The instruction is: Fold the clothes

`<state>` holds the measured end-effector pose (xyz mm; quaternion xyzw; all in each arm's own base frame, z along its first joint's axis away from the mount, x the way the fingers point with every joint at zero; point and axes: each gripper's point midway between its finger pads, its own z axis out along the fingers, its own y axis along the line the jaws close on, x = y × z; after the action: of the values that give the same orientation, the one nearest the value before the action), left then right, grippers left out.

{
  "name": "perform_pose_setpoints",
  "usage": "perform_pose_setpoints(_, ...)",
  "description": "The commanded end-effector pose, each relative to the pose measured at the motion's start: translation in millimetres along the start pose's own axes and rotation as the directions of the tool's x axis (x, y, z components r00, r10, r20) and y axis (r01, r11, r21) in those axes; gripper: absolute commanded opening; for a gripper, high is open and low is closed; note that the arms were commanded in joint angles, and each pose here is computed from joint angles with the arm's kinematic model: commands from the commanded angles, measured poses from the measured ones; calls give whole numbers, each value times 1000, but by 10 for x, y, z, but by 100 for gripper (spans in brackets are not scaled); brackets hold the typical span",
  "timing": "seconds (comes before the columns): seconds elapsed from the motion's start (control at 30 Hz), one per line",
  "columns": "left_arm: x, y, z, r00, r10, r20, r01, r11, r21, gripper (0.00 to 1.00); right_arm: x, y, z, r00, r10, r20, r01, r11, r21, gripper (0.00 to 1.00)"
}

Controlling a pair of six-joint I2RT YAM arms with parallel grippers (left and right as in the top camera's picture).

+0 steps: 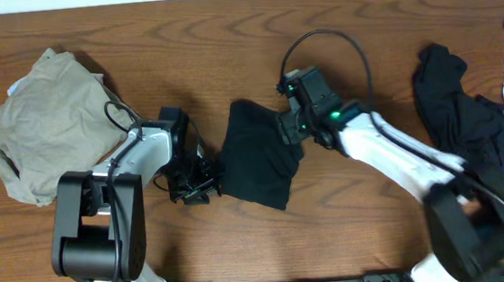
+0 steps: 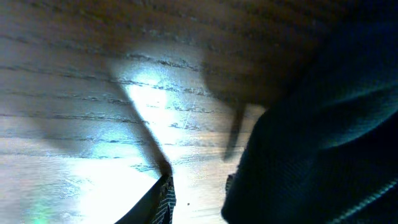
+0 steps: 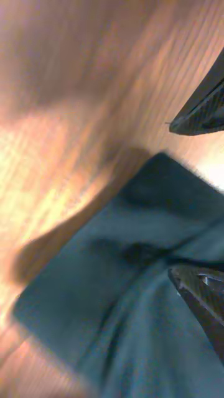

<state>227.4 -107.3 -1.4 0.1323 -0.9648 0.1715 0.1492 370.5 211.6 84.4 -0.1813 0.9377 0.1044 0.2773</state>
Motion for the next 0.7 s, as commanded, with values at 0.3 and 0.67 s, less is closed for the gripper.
perform_pose_setpoints(0.3,-442,-312,-894,860,151,487,-172,985,-1,29,151,100,-632,999,-28,-41,26,998,-53,65)
perform_pose_setpoints(0.67,-406,-705,-783,858,258,444,-359,919,161,77,643,376,65,967,-34,-252,-21,977,-212,63)
